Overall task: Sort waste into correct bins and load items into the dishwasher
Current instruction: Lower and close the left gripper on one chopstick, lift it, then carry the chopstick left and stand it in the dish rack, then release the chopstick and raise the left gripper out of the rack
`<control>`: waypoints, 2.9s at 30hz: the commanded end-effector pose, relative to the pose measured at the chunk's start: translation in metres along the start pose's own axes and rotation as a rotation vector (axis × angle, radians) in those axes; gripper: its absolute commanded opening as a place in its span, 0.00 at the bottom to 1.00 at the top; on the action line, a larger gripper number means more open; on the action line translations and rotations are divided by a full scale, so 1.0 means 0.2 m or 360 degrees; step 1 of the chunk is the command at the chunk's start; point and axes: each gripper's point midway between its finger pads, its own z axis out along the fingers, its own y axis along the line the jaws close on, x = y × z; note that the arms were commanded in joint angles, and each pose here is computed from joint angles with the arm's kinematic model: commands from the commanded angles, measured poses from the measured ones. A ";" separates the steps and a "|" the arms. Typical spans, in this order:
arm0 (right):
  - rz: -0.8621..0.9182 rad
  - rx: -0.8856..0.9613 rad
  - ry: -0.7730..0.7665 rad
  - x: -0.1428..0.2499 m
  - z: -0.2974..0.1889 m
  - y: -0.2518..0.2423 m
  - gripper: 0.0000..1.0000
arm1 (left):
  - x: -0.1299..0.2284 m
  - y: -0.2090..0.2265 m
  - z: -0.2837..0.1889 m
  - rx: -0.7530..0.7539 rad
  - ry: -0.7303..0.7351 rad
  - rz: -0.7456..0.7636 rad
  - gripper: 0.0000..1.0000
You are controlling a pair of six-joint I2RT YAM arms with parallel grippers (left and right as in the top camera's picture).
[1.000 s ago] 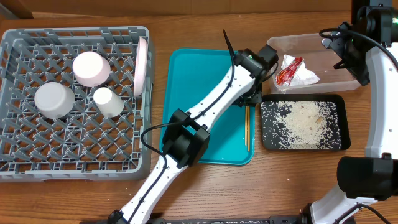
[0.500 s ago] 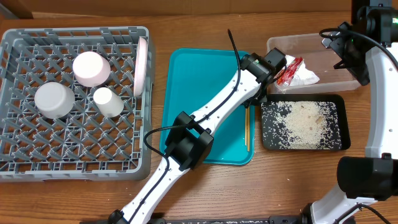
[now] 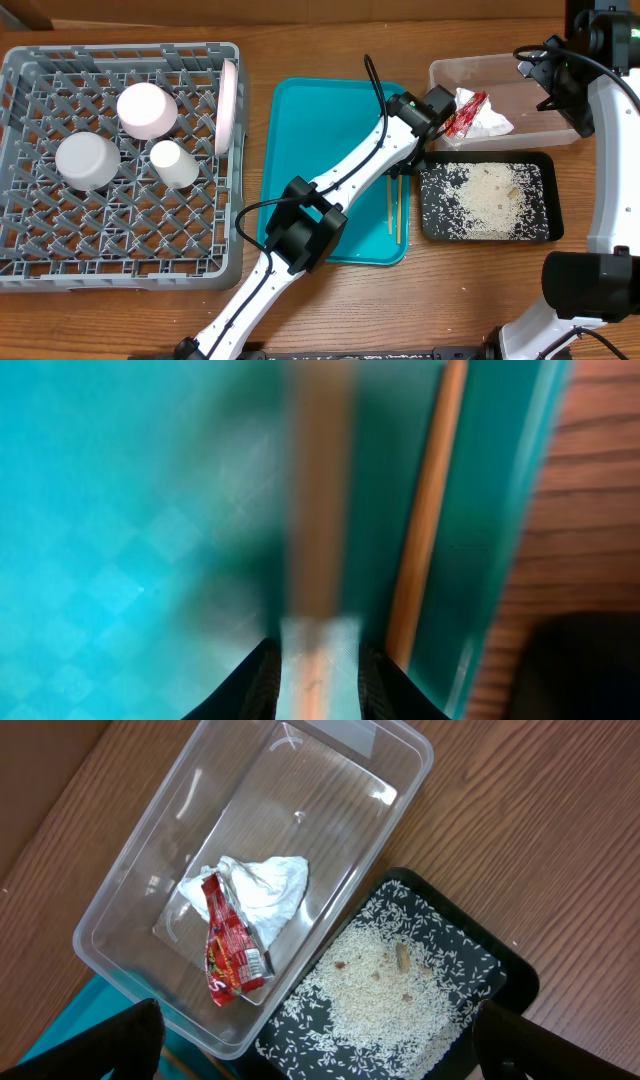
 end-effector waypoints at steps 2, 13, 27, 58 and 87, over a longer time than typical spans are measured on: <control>-0.0005 -0.0007 -0.0024 -0.01 -0.02 0.00 1.00 | 0.05 0.02 0.10 -0.0064 0.0044 -0.0013 0.28; -0.0005 -0.0007 -0.0024 -0.01 -0.02 0.00 1.00 | 0.05 0.04 0.10 -0.0072 0.0062 0.0028 0.04; -0.0005 -0.0007 -0.0024 -0.01 -0.02 0.00 1.00 | -0.06 0.21 -0.17 0.0080 0.0198 0.0089 0.04; -0.0006 -0.0007 -0.0024 -0.01 -0.02 0.00 1.00 | -0.41 1.34 -1.36 0.0027 -0.0453 0.0321 0.04; -0.0005 -0.0007 -0.0024 -0.01 -0.02 0.00 1.00 | -0.51 2.03 -0.73 -0.0142 -0.0172 -0.0044 0.07</control>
